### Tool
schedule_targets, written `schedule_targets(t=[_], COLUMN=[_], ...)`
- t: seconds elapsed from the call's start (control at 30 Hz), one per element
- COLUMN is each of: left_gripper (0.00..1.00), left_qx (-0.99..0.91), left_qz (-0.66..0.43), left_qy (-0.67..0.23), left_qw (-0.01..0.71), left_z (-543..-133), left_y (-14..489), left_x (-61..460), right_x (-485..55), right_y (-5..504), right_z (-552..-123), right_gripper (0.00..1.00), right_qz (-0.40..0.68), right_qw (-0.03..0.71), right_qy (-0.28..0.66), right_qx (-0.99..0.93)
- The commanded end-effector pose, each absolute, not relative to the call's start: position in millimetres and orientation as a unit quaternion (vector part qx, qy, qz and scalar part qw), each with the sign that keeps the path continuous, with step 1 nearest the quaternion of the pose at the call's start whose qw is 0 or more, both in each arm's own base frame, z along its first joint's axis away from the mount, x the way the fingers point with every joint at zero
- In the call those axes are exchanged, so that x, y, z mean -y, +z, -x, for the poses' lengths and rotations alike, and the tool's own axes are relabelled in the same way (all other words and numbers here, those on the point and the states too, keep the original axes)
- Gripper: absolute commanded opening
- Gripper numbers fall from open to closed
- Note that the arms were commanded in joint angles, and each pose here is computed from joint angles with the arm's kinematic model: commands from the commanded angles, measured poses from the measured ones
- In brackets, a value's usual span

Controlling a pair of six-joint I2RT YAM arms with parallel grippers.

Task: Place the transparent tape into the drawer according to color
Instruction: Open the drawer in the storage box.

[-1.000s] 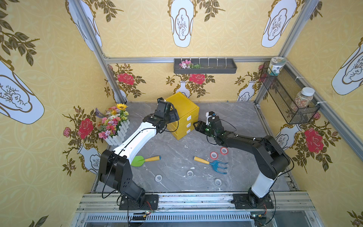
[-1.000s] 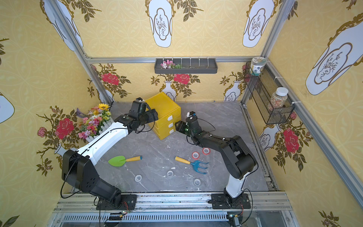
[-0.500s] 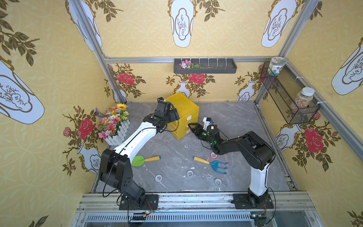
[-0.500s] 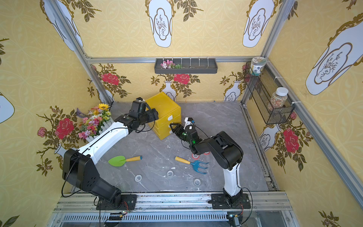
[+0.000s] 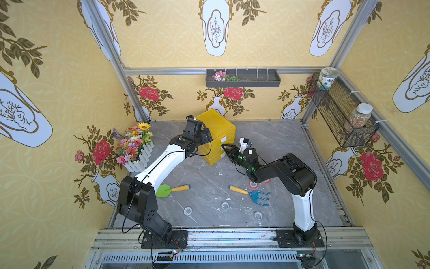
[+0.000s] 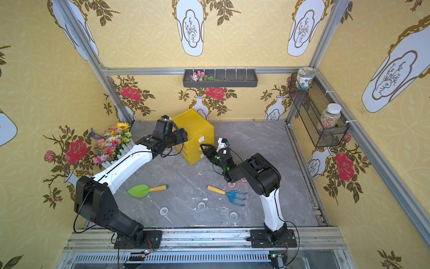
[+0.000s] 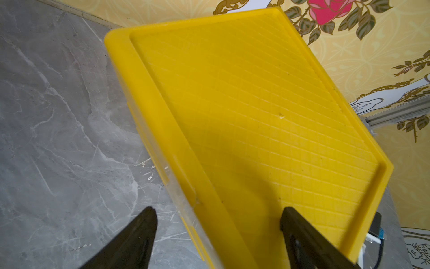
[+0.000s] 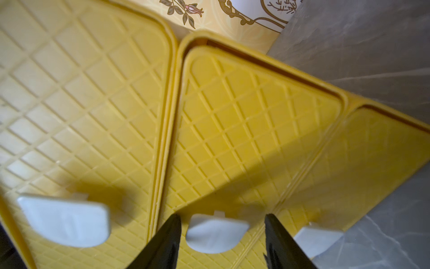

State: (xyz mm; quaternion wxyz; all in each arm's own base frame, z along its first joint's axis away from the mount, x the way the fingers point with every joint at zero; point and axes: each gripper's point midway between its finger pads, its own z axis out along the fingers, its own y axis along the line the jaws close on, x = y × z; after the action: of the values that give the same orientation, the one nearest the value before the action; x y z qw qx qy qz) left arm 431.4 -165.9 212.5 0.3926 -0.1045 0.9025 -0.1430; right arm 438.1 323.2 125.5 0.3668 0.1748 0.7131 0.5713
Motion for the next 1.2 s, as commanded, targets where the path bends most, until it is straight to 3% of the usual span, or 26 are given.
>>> schedule_targets(t=[0.0, 0.4, 1.17], left_gripper=[0.88, 0.88, 0.88], left_qx=[-0.935, -0.936, -0.938], left_qz=[0.091, 0.091, 0.094], left_qy=[-0.106, -0.107, -0.102], left_qw=[0.326, 0.322, 0.318], left_z=[-408.6, -408.4, -412.7], left_y=[176.3, 173.4, 170.4], left_x=[157.5, 158.3, 154.7], right_x=[-325.8, -326.2, -288.8], right_y=[142.9, 141.4, 122.2], right_z=[-440.9, -440.9, -387.5], right_gripper=[0.57, 0.41, 0.39], right_qz=[-0.167, -0.169, -0.177], right_qw=[0.384, 0.384, 0.360], right_qy=[0.593, 0.602, 0.588], right_qx=[-0.688, -0.679, -0.702])
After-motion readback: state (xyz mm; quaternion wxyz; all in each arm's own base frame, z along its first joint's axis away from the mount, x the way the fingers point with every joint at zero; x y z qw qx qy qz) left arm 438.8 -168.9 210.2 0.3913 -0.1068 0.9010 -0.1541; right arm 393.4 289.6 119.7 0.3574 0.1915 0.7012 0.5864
